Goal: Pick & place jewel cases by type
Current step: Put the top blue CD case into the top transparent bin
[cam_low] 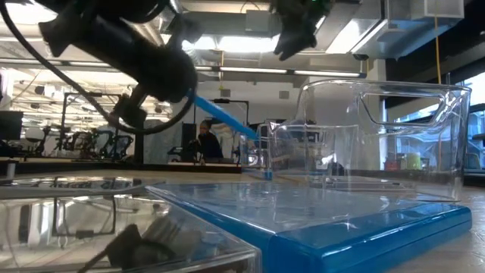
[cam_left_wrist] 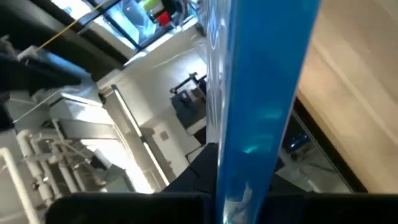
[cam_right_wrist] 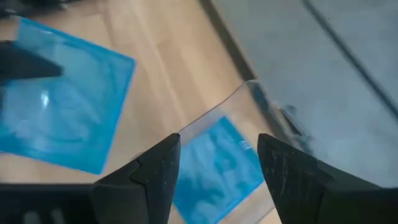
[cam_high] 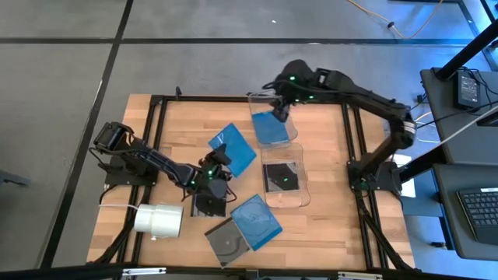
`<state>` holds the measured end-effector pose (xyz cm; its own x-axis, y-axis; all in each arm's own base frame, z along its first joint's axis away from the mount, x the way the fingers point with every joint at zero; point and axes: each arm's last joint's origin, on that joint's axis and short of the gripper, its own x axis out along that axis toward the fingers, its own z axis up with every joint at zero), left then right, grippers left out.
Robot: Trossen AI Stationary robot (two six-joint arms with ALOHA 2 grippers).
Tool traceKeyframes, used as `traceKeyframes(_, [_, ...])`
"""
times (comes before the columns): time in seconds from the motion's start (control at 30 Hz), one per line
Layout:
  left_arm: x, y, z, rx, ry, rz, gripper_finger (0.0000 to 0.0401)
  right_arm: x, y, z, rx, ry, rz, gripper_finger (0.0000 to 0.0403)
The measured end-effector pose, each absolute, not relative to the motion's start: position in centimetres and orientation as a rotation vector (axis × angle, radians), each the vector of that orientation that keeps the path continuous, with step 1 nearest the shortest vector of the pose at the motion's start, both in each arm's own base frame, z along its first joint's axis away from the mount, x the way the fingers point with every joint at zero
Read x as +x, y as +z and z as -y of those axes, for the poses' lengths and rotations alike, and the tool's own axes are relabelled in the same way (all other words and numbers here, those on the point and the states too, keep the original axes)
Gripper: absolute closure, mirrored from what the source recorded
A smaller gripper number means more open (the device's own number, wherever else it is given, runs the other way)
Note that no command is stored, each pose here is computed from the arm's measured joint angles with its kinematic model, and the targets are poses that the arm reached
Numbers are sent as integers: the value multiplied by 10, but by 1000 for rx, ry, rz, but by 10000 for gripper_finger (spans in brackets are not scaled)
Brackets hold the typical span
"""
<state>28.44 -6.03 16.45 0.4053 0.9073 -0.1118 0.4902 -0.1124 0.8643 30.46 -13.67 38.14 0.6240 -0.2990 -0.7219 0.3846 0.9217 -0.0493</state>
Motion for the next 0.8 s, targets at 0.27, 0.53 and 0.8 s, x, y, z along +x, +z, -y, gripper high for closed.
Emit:
traceKeyframes(0.27, [297, 177, 57, 1656, 627, -1116, 392, 274, 375, 137, 115, -399, -717, 185])
traceKeyframes(0.53, [300, 196, 43, 1600, 696, -1111, 390, 266, 372, 143, 110, -420, -742, 185])
traceKeyframes(0.8, [299, 237, 9, 1087, 1000, -773, 380, 266, 369, 146, 116, -427, -757, 185])
